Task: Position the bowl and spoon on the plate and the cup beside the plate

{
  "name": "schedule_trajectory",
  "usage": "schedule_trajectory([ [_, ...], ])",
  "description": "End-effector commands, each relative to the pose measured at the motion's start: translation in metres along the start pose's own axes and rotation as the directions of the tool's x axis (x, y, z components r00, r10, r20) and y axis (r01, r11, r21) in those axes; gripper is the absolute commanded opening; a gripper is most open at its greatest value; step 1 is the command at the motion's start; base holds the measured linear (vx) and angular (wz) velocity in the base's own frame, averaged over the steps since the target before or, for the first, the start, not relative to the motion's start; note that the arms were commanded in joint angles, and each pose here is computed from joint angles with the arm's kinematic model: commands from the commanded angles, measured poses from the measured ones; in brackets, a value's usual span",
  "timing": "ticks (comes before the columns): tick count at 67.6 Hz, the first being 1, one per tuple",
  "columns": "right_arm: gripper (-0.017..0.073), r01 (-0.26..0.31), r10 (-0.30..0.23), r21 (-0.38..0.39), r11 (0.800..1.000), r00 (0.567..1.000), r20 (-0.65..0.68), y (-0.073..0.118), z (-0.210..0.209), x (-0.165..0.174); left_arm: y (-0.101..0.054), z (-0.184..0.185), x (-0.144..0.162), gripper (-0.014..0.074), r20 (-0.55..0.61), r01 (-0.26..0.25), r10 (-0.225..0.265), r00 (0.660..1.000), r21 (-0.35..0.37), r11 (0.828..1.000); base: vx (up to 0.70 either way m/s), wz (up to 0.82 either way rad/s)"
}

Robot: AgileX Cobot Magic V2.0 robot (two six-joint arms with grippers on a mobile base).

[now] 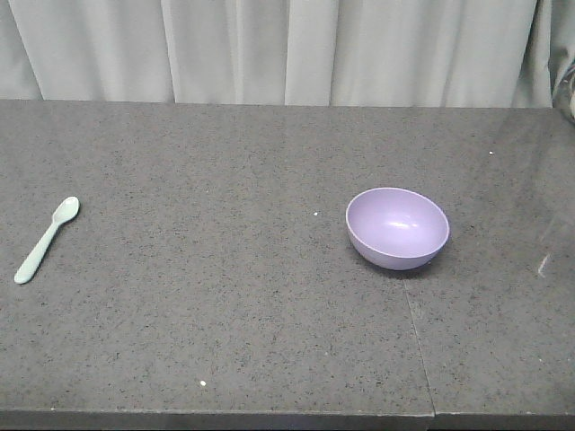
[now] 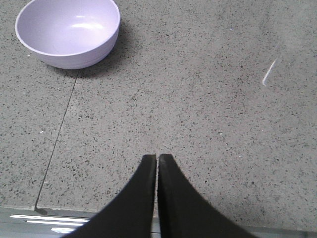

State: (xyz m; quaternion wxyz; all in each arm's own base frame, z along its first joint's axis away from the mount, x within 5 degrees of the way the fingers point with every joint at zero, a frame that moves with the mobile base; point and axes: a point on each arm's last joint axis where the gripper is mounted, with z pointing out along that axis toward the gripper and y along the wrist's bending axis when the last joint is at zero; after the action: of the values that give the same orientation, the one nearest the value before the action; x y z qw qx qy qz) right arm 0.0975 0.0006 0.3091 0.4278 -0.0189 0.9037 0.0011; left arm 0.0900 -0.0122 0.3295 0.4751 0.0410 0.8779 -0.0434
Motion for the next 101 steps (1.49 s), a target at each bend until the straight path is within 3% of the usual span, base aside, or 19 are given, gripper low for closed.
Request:
schedule_trajectory([
  [1,0.0099,0.021,-0.022,0.012,1.000,0.997,0.079,-0.001,-0.005,-0.013,-0.001,-0.005,-0.014,0.0187,0.083,0.011,-0.012,0.996,0.008,1.000,0.00,0.00],
  [14,0.0352,0.019,-0.020,0.010,1.000,0.997,0.080,-0.001,-0.005,-0.013,-0.001,-0.005,-0.014,0.0497,0.080,0.012,-0.013,0.997,0.008,1.000,0.00,0.00],
  [24,0.0517,0.013,-0.013,0.004,1.000,0.997,0.080,0.000,-0.005,-0.014,0.000,-0.002,-0.013,0.0613,0.055,0.003,-0.003,0.998,-0.004,1.000,0.00,0.00],
  [38,0.0561,0.012,-0.012,0.004,1.000,0.997,0.080,0.000,-0.005,-0.014,0.007,0.031,-0.018,0.0574,-0.122,-0.032,0.022,0.992,-0.079,0.996,0.00,0.00],
  [48,0.0561,0.012,-0.012,0.004,1.000,0.997,0.081,0.000,-0.005,-0.014,0.017,0.061,-0.037,0.0538,-0.235,-0.050,0.004,0.972,-0.189,0.981,0.00,0.00],
  [57,0.0561,0.012,-0.012,0.004,1.000,0.997,0.081,0.000,-0.005,-0.014,0.024,0.093,-0.059,0.0523,-0.328,-0.061,-0.016,0.945,-0.225,0.972,0.00,0.00],
  [68,0.0561,0.012,-0.012,0.004,1.000,0.997,0.081,0.000,-0.005,-0.014,0.034,0.135,-0.084,0.0522,-0.415,-0.062,-0.023,0.909,-0.191,0.980,0.00,0.00],
  [74,0.0561,0.012,-0.012,0.004,1.000,0.997,0.081,0.000,-0.005,-0.014,0.042,0.158,-0.096,0.0522,-0.434,-0.032,-0.042,0.900,-0.162,0.986,0.00,0.00],
  [85,0.0561,0.012,-0.012,0.004,1.000,0.997,0.082,0.000,-0.005,-0.014,0.049,0.193,-0.111,0.0522,-0.467,-0.042,-0.006,0.884,-0.092,0.995,0.00,0.00],
  [101,0.0561,0.012,-0.012,0.004,1.000,0.997,0.081,0.000,-0.005,-0.014,0.056,0.235,-0.120,0.0522,-0.534,-0.062,0.013,0.845,-0.075,0.995,0.00,0.00],
])
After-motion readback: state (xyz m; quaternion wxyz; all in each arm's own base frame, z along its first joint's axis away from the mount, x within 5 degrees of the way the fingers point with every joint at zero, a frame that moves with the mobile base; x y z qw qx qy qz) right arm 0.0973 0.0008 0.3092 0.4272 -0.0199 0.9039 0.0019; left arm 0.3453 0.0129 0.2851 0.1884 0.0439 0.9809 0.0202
